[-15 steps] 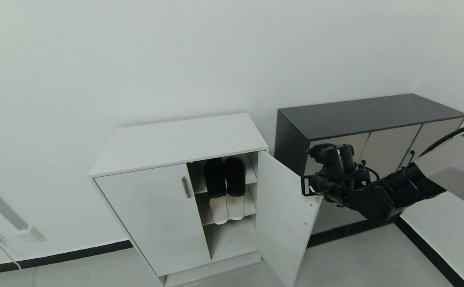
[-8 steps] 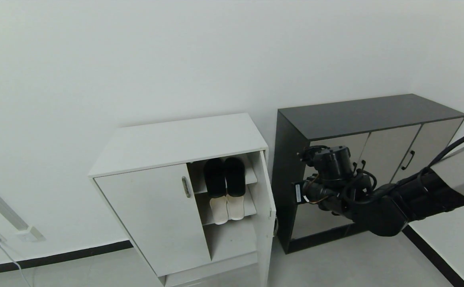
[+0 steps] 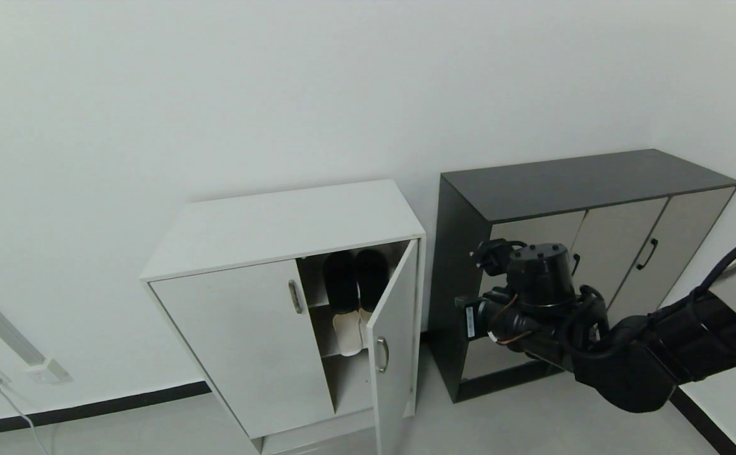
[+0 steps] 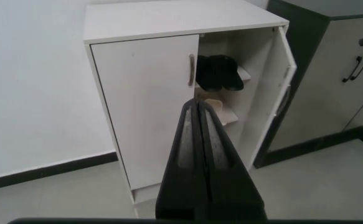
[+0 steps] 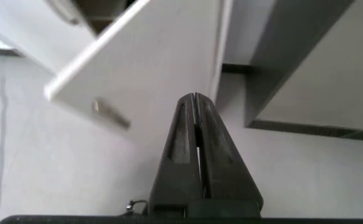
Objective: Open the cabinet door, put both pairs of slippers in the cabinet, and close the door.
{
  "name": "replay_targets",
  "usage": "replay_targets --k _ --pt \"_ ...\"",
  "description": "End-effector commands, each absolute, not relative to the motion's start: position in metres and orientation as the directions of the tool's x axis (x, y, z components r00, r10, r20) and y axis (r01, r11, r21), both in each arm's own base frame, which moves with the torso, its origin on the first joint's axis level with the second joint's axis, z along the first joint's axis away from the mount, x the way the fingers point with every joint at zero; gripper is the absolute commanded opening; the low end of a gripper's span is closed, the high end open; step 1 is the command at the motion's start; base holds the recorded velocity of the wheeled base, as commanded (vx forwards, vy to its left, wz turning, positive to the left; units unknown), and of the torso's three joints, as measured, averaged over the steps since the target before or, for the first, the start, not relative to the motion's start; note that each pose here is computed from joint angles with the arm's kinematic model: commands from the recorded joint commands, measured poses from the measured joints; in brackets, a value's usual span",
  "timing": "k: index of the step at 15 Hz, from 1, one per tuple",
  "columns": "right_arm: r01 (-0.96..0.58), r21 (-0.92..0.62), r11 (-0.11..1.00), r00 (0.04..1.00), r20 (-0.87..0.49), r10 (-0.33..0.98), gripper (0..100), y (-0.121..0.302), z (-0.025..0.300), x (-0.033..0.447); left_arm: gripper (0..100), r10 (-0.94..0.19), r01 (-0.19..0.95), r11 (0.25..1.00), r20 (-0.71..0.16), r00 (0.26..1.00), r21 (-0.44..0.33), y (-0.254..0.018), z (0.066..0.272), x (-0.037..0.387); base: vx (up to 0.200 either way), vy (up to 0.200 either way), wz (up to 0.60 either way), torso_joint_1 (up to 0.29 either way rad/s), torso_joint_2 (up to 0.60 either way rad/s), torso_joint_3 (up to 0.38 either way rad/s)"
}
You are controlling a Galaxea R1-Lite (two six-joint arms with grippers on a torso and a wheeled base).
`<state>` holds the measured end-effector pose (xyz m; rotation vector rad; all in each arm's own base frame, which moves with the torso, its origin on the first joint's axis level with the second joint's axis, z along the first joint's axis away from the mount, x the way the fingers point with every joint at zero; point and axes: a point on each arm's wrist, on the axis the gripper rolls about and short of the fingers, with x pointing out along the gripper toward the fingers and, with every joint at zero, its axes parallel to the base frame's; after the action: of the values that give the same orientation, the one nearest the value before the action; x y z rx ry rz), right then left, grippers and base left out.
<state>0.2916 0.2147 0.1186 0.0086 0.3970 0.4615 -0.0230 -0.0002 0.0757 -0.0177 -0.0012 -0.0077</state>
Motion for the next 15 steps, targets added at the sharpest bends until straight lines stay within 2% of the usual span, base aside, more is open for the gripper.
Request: replay_targets --k 1,4,8,15 --pt "-0.461 0.101 0.881 0.799 -0.385 0.462 0 0.216 0.116 0.282 0 -0.008 0.008 1.0 0.0 1.0 -0.018 0.0 0.076 -0.023 0.0 0.0 0.6 0.002 0.0 0.002" --pt "-0.475 0.107 0.873 0.79 -0.385 0.477 0 0.215 0.112 0.279 0 -0.008 0.008 1.0 0.0 1.0 -0.018 0.0 0.076 -0.023 0.0 0.0 0.6 0.006 0.0 0.004" --pt "-0.501 0.118 0.857 0.788 -0.346 0.509 0 0.21 0.104 0.273 0 -0.008 0.008 1.0 0.0 1.0 -0.018 0.0 0.076 -0.023 0.0 0.0 0.0 0.0 0.0 0.0" --pt "-0.521 0.057 0.852 0.769 -0.401 0.498 0 0.187 0.083 0.244 0 -0.008 0.008 1.0 0.0 1.0 -0.017 0.0 0.076 -0.023 0.0 0.0 0.0 0.0 0.0 0.0"
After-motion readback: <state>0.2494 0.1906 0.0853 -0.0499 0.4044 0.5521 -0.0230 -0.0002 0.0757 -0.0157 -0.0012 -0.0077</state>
